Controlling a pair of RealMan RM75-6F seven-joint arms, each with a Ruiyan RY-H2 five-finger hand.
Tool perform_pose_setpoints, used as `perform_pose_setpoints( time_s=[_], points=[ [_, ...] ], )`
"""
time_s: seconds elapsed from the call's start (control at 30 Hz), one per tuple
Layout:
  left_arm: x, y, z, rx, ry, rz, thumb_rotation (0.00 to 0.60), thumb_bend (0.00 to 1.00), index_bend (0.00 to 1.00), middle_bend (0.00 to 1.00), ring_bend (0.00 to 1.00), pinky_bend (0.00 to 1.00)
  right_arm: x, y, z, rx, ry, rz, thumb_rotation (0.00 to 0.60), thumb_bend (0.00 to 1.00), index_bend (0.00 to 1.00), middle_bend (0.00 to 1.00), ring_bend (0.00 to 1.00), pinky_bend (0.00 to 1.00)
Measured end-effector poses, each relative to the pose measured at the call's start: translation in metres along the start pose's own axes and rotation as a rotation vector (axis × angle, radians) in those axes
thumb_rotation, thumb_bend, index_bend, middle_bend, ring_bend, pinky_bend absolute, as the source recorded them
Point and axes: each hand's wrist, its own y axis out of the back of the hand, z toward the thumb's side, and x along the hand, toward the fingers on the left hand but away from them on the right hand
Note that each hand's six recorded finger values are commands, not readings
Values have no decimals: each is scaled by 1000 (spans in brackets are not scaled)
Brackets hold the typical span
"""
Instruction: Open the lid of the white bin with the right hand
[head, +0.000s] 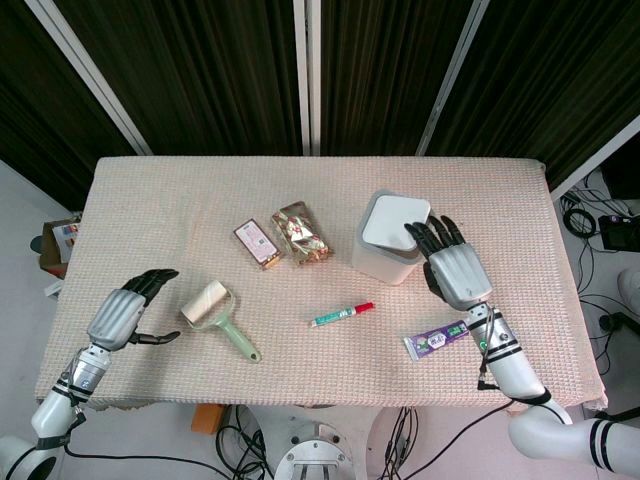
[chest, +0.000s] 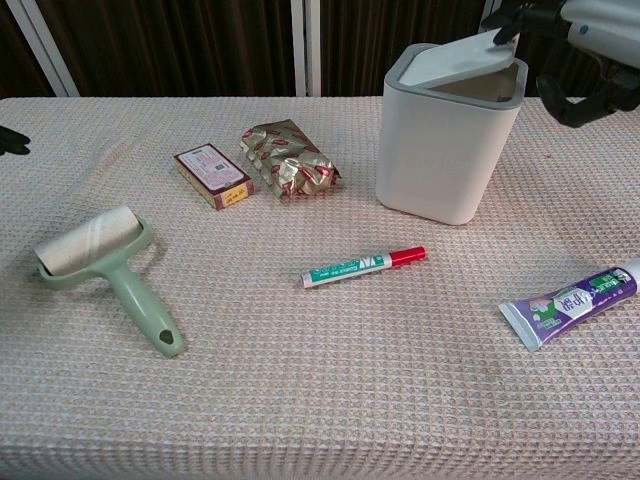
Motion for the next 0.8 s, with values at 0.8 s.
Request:
perform_pose_setpoints(
  time_s=[0.8],
  points=[
    [-98, 45, -37, 133, 186, 206, 424, 126, 112, 113, 108, 225, 207, -63, -127, -73, -326, -25, 600, 389, 0, 0, 0, 0]
  ],
)
